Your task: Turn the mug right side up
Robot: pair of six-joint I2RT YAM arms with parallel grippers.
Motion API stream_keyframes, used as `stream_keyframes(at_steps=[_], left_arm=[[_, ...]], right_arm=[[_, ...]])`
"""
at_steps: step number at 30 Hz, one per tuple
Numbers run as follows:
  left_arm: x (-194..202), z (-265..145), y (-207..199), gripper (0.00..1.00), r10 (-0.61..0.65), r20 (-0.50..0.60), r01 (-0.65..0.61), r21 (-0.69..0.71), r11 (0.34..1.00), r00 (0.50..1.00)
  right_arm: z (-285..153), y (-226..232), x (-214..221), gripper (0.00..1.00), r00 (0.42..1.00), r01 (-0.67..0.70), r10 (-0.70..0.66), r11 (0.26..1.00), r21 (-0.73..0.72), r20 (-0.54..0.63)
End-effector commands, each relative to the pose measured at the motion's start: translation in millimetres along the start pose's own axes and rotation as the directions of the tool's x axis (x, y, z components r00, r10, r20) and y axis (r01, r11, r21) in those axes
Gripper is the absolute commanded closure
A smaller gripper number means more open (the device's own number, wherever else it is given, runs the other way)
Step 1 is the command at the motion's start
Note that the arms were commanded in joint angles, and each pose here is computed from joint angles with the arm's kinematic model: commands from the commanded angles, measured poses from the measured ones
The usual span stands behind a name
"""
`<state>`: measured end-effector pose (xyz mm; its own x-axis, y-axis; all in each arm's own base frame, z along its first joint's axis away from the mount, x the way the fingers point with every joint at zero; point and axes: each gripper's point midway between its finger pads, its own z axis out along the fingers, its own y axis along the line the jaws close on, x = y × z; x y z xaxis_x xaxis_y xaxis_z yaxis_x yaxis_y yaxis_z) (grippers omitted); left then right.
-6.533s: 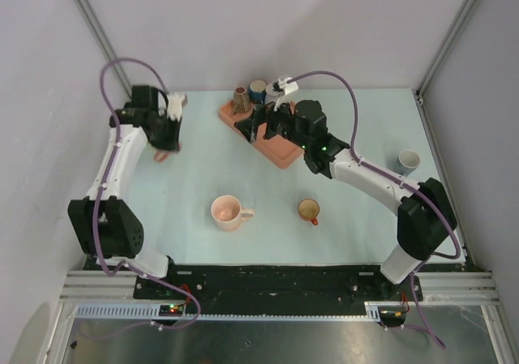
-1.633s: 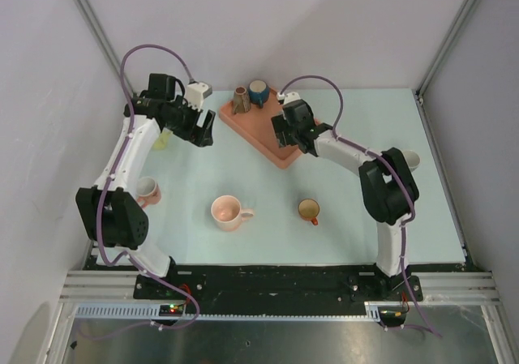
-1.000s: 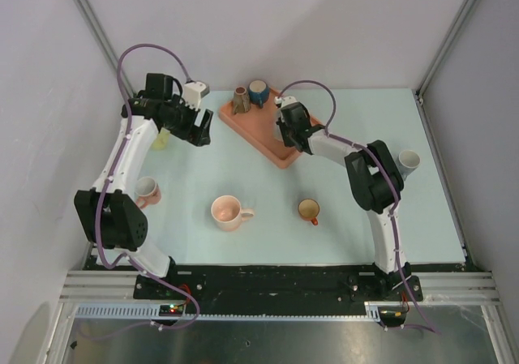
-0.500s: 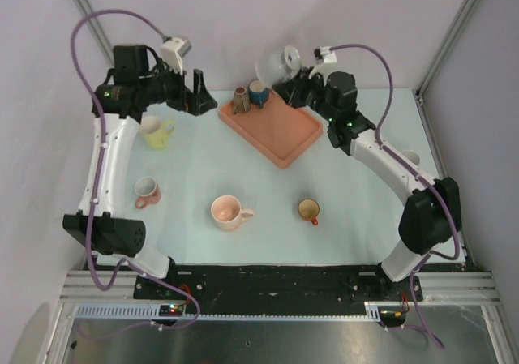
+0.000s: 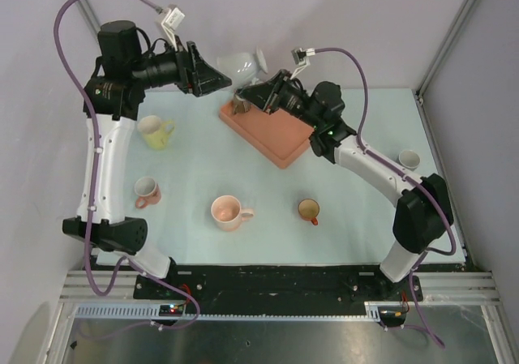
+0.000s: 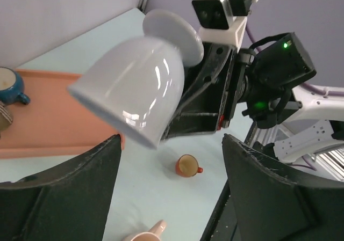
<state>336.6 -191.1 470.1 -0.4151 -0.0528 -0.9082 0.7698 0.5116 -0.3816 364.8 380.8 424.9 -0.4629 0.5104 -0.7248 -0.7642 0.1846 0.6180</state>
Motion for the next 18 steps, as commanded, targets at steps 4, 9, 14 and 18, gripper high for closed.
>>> stream_keyframes(at_steps=[4,9,14,18], left_arm=[[-19.4,12.0,-18.4,0.36,-0.07,0.039,0.065,0.107,0.992,0.997],[-18.2,20.7,-15.5,0.6,-0.152,0.034,0.146,0.137,0.98,0.988],[-15.6,28.2,-10.8,0.89,-0.219,0.031,0.212,0.163,0.964,0.975],[-13.3,29.6,3.8,0.99,-0.256,0.055,0.25,0.103,0.963,0.965]], right_arm=[[11.8,63.9,-23.5,1.0,0.997,0.045,-0.032,0.981,-0.189,0.069],[23.1,58.4,-0.2,1.0,1.0,-0.014,0.015,0.977,-0.214,0.006],[31.6,54.7,26.6,1.0,0.993,-0.081,0.056,0.961,-0.264,-0.101],[30.4,39.2,37.5,0.86,0.987,-0.133,0.108,0.962,-0.24,-0.117]])
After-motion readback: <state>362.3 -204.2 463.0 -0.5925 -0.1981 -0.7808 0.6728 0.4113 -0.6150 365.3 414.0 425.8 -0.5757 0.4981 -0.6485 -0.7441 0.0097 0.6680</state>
